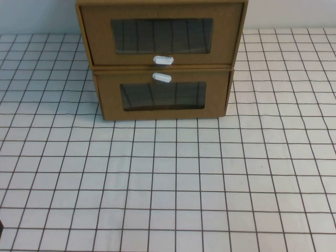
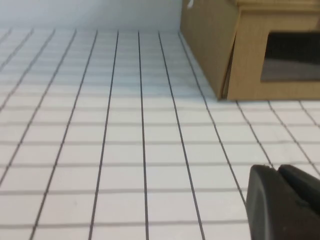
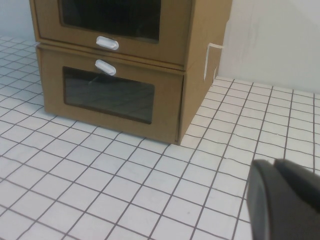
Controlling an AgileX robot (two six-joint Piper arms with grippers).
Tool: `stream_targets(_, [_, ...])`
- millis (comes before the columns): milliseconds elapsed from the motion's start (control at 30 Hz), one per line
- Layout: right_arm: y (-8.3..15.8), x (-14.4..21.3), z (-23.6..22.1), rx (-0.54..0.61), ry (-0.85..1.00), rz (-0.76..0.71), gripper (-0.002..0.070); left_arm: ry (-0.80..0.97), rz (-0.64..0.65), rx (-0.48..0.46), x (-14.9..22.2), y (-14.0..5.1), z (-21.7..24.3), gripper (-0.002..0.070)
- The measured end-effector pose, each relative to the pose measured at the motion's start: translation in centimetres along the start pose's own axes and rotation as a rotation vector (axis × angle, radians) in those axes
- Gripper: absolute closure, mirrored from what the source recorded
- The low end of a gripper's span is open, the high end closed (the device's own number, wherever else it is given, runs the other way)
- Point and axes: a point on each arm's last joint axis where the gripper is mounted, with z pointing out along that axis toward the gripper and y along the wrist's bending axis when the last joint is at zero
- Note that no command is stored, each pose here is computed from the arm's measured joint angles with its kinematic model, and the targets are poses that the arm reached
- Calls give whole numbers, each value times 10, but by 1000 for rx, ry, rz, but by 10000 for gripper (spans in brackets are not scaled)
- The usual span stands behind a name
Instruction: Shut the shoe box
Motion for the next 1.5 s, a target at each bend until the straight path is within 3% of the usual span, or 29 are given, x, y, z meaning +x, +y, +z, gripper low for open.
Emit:
stream_targets(233, [0,0,0,0,0,0,689,129,-12,-11,14,1,0,680])
stream_targets(1267, [3,8,0,-36,82,0,689,137,-9,-13,15,1,0,680])
stream_targets(1500, [2,29,0,-15,86,-25,689,137,-9,-13,15,1,0,680])
